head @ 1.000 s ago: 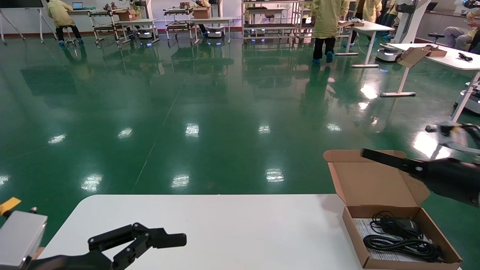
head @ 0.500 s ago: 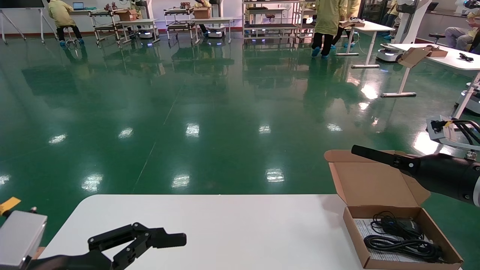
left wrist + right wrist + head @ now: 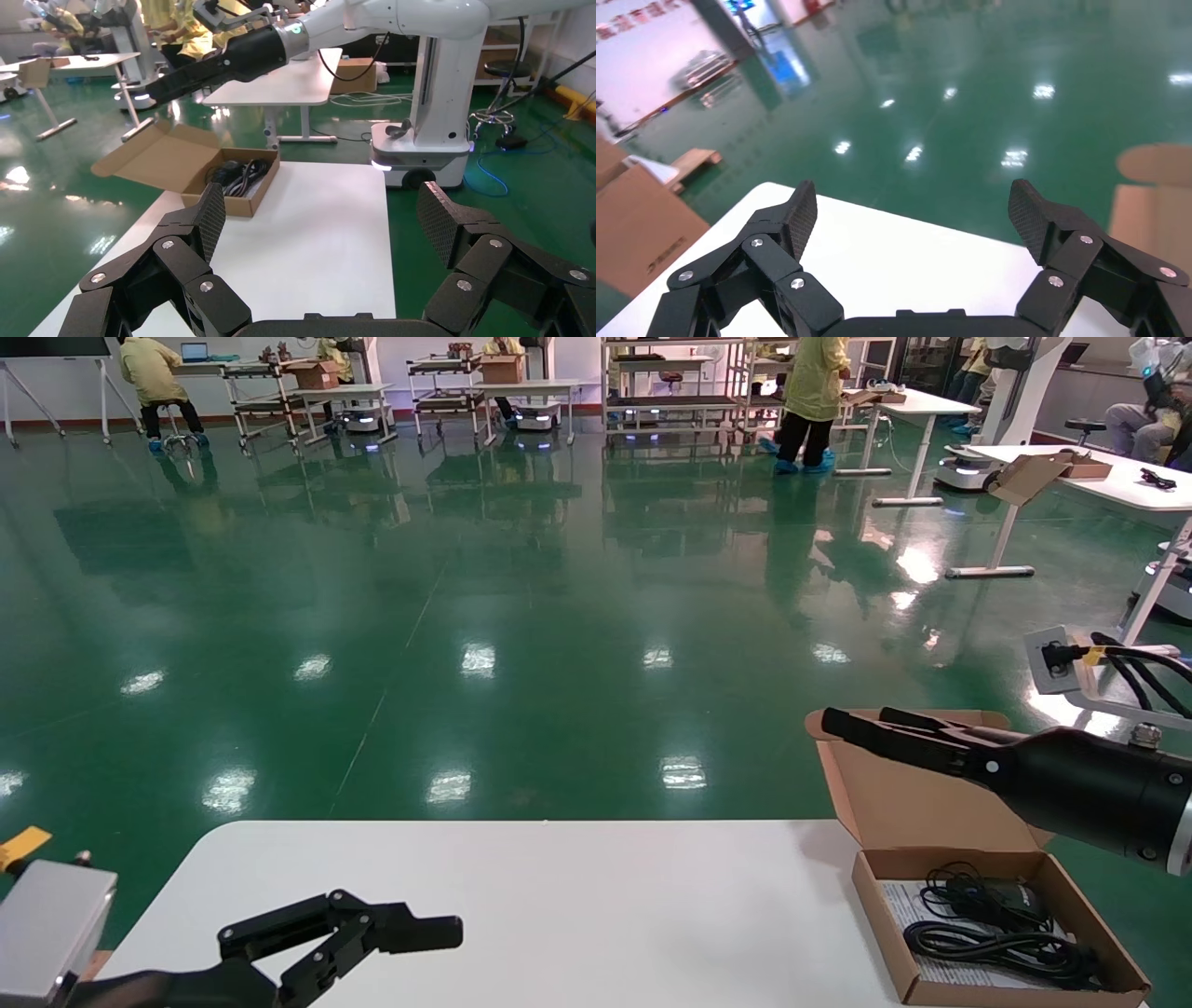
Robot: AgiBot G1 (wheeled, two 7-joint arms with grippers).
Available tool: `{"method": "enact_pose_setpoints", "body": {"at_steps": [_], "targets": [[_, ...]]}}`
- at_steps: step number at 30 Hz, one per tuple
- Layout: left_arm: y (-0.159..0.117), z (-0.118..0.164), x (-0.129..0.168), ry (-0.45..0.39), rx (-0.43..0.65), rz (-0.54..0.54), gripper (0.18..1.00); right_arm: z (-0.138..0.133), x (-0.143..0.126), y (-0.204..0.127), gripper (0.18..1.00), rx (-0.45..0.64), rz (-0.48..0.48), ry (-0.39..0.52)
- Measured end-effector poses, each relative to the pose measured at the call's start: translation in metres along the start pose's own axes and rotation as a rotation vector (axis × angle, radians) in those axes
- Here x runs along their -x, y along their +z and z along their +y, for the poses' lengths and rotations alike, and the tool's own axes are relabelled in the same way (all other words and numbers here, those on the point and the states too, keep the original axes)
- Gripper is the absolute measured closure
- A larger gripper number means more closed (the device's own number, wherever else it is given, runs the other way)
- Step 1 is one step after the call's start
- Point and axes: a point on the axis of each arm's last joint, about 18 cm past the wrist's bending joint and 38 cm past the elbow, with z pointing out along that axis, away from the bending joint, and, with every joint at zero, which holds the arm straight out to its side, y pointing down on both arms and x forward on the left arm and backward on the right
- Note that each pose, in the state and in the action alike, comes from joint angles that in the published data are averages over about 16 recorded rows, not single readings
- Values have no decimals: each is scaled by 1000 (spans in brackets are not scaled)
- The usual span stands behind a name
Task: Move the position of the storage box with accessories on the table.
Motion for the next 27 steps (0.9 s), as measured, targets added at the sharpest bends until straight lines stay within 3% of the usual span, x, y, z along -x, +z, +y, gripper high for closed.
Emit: {"method": "enact_pose_setpoints", "body": {"at_steps": [27], "targets": [[0,0,0,0,0,0,184,25,96,-40,178,-11,-386,-286]]}}
